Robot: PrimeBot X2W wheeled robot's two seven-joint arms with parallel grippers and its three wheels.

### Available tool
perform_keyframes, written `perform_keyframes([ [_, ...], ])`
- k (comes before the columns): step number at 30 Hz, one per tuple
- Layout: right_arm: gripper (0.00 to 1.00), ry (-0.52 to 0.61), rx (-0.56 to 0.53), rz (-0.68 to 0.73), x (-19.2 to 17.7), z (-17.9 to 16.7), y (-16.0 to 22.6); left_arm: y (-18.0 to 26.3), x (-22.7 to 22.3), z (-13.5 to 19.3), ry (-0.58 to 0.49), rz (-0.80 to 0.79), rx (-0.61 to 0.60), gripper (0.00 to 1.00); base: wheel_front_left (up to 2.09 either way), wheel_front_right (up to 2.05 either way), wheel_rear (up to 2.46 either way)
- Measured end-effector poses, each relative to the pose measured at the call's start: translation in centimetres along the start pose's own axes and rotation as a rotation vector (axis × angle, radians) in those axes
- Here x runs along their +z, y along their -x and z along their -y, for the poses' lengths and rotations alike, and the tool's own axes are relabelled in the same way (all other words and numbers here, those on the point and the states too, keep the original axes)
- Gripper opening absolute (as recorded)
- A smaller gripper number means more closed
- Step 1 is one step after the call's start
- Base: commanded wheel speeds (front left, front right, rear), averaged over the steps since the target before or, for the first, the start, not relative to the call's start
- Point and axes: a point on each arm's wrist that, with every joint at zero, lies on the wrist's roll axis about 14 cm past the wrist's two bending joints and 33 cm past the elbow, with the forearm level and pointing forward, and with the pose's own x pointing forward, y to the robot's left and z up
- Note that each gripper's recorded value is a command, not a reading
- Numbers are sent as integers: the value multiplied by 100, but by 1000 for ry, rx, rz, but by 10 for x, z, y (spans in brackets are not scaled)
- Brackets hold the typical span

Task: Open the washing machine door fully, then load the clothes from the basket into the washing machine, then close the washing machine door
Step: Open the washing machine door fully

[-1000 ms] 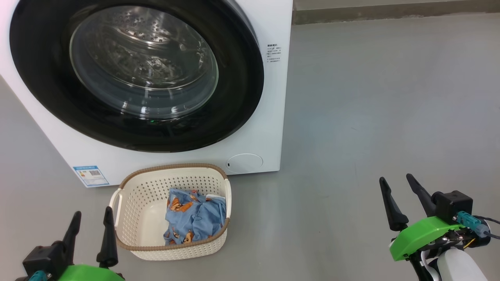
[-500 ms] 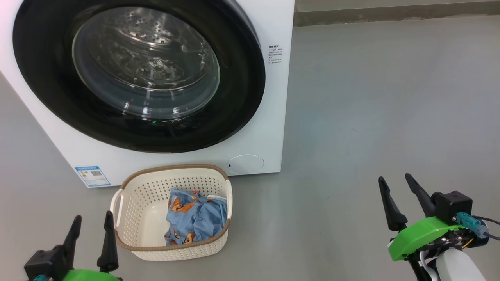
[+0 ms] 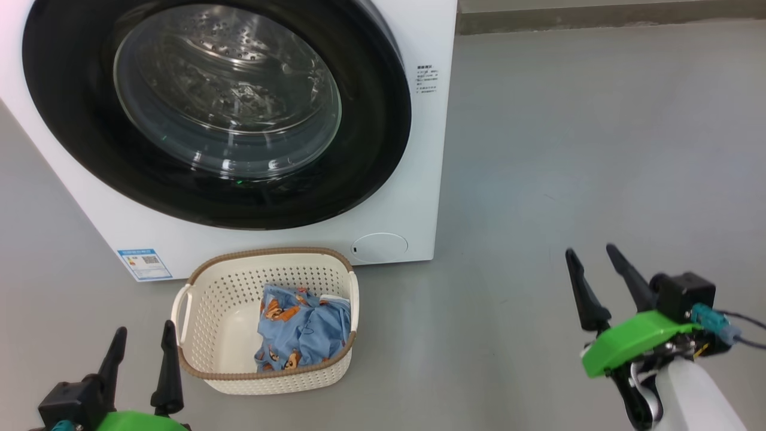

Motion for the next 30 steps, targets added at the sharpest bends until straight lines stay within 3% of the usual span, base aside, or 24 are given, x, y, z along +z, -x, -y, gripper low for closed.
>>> perform_keyframes([
  [15, 100, -112, 78, 201, 72, -24, -56, -1, -13, -1, 1, -40, 5, 100, 0, 0, 0],
  [25, 100, -470, 35, 293, 96, -16, -89, -11, -22, -6, -3, -62, 14, 100, 0, 0, 0],
  [26, 79, -514, 25, 290, 93, -14, -92, -13, -22, -6, -4, -63, 13, 100, 0, 0, 0],
  [28, 15, -597, 8, 278, 88, -10, -99, -16, -24, -6, -4, -68, 13, 100, 0, 0, 0],
  [29, 0, -628, 3, 269, 84, -10, -102, -16, -27, -6, -4, -75, 13, 100, 0, 0, 0],
  [30, 0, -660, -1, 260, 81, -9, -105, -16, -29, -6, -3, -82, 13, 100, 0, 0, 0],
])
